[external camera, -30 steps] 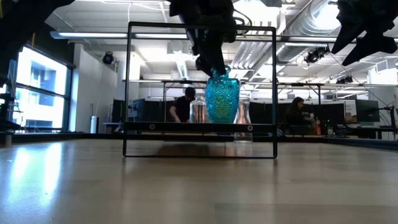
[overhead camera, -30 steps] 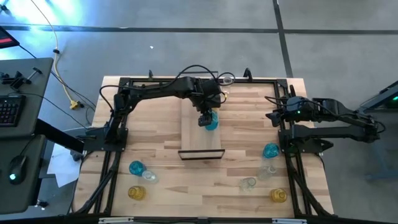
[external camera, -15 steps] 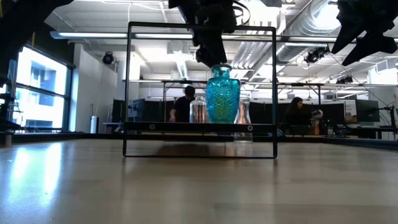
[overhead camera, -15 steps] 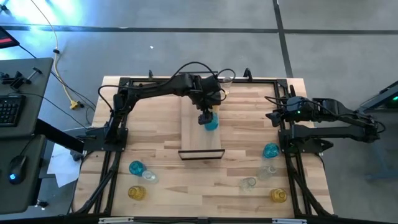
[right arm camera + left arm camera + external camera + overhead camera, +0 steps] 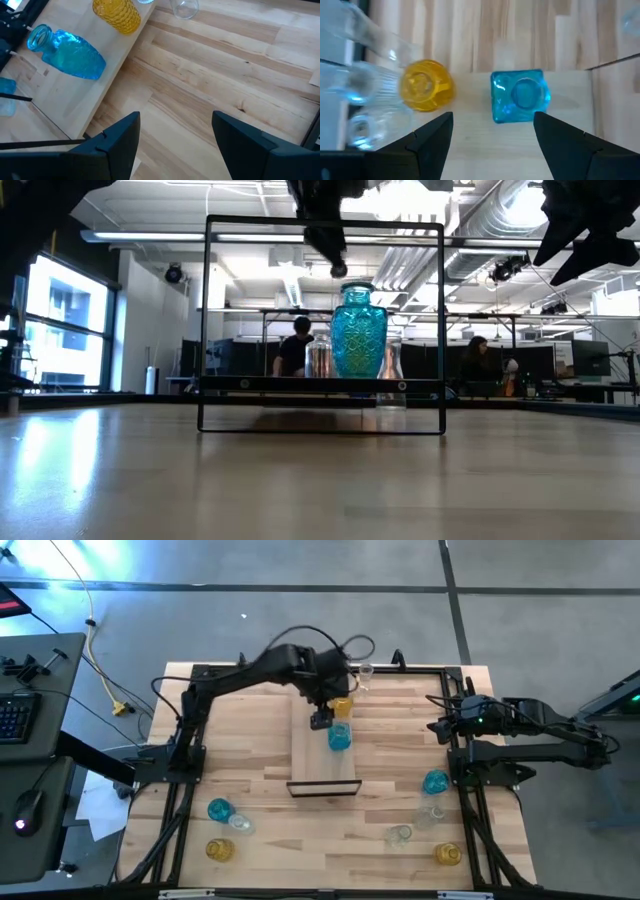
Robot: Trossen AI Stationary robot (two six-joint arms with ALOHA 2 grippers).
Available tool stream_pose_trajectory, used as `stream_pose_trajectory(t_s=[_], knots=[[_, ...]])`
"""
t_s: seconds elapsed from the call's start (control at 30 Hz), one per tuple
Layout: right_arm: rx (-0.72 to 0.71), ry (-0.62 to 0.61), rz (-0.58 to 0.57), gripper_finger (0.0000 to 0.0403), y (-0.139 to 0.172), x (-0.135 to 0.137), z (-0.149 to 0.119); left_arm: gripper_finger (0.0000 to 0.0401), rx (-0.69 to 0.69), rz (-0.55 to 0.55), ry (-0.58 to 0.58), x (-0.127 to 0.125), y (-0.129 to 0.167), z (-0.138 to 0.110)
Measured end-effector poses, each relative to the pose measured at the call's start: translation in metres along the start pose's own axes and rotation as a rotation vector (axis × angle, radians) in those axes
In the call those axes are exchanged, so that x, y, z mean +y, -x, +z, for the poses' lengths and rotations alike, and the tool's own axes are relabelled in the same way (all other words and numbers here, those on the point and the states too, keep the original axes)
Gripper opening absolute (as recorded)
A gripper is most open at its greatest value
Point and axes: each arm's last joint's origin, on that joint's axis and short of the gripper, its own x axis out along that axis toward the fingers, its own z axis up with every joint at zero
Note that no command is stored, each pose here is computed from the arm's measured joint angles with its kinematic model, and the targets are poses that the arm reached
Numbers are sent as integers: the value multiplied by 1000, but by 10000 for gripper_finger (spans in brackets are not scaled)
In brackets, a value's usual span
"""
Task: Sort vases onto shelf
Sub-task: Put the top blue flower vase on the shelf
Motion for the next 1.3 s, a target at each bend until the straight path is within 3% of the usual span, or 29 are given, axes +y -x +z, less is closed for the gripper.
stream_pose_trajectory(t_s=[0.13,0.23,0.37,0.5,0.57,0.93,1.3], knots=[[-1,2,-1,243,0,0,0,248,-145,-8,9,-8,47,4],[-1,2,-1,243,0,0,0,214,-170,-86,57,-12,58,0],[-5,3,-5,243,0,0,0,134,-124,-177,85,-22,59,-4],[-10,3,-9,243,0,0,0,35,-98,-202,56,-37,55,-4],[-10,4,-9,243,0,0,0,10,-87,-201,46,-40,51,-4],[-9,19,-11,243,0,0,0,1,-54,-290,227,-34,1,-6],[47,64,-74,243,0,-7,-5,0,-49,-320,280,-55,-7,0]])
